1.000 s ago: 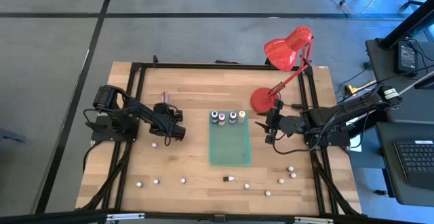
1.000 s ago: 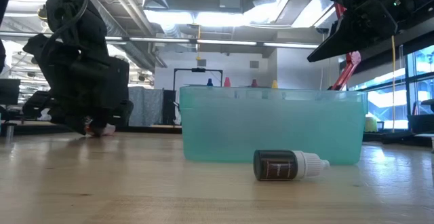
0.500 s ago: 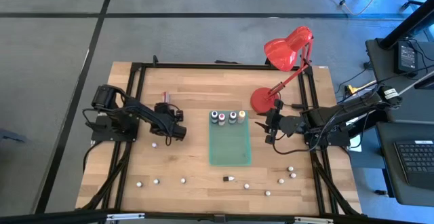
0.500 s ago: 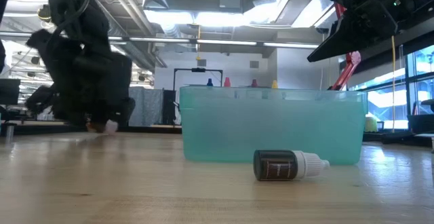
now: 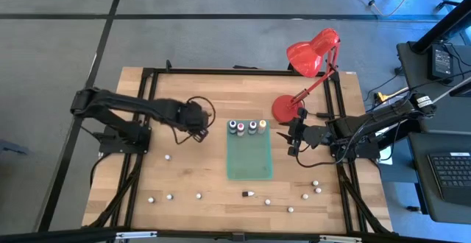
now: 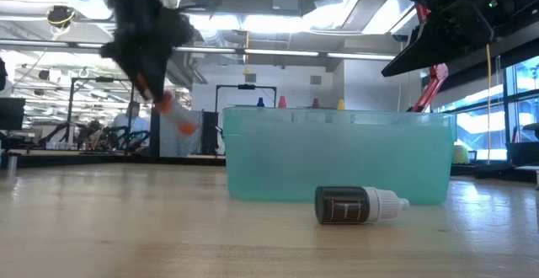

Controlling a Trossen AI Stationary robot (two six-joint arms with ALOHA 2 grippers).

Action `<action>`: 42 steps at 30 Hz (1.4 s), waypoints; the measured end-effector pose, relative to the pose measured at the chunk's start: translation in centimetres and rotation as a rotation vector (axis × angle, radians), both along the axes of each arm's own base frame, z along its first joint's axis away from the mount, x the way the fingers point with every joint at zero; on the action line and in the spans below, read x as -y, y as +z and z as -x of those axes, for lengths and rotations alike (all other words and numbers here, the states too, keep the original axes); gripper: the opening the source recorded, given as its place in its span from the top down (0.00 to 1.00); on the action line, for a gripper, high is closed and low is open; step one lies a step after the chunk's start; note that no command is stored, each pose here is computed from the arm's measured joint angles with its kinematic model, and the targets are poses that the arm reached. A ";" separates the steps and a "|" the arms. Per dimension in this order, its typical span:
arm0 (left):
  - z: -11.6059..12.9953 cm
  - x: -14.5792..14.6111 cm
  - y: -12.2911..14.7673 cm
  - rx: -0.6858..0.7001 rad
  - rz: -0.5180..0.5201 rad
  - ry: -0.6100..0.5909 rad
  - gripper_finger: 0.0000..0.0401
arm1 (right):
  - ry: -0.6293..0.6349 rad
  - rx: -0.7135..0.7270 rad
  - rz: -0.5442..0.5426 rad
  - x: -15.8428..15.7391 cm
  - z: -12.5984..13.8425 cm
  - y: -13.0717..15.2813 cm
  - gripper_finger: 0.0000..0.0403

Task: Pick & Place food coloring
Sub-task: Put the large orange food coloring bottle into the green bin

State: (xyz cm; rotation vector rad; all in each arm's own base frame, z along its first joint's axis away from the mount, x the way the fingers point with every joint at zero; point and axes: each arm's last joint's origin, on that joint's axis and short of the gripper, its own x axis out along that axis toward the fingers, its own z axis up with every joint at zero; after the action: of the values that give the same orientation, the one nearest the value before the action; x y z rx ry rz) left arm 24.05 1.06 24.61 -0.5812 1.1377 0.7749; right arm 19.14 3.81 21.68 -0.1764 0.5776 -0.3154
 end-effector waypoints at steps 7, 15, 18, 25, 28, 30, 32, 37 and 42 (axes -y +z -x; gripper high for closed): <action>0.7 -1.5 1.5 -0.179 0.383 -0.060 0.71 | -0.002 0.008 -0.005 0.0 0.0 0.0 0.59; 1.3 -2.4 -0.2 -0.486 0.569 -0.021 0.70 | -0.002 0.008 -0.005 0.0 0.0 0.1 0.59; 0.5 -2.9 -1.5 -0.510 0.588 -0.038 0.70 | -0.002 0.008 -0.005 0.0 0.0 0.1 0.59; -0.9 -3.9 -4.6 -0.611 0.658 -0.092 0.69 | -0.003 0.008 -0.006 0.0 0.0 0.0 0.59; -1.2 -4.1 -5.3 -0.635 0.672 -0.117 0.67 | -0.003 0.008 -0.006 0.0 0.0 0.0 0.59; -1.3 -4.1 -5.5 -0.643 0.674 -0.130 0.65 | -0.003 0.008 -0.006 0.0 0.0 0.0 0.59; -1.3 -4.1 -5.6 -0.648 0.667 -0.134 0.65 | -0.003 0.008 -0.006 0.0 0.0 0.0 0.59; -1.2 -4.2 -5.5 -0.648 0.660 -0.137 0.65 | -0.002 0.007 -0.005 0.0 0.0 0.0 0.59; -1.1 -4.1 -5.4 -0.657 0.665 -0.141 0.65 | -0.002 0.007 -0.005 0.0 0.0 0.0 0.59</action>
State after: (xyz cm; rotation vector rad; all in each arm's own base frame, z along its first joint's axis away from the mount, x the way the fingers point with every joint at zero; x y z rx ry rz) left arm 25.18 5.19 19.21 -0.8081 2.0557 0.4538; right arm 19.17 3.82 21.72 -0.1702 0.5719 -0.3164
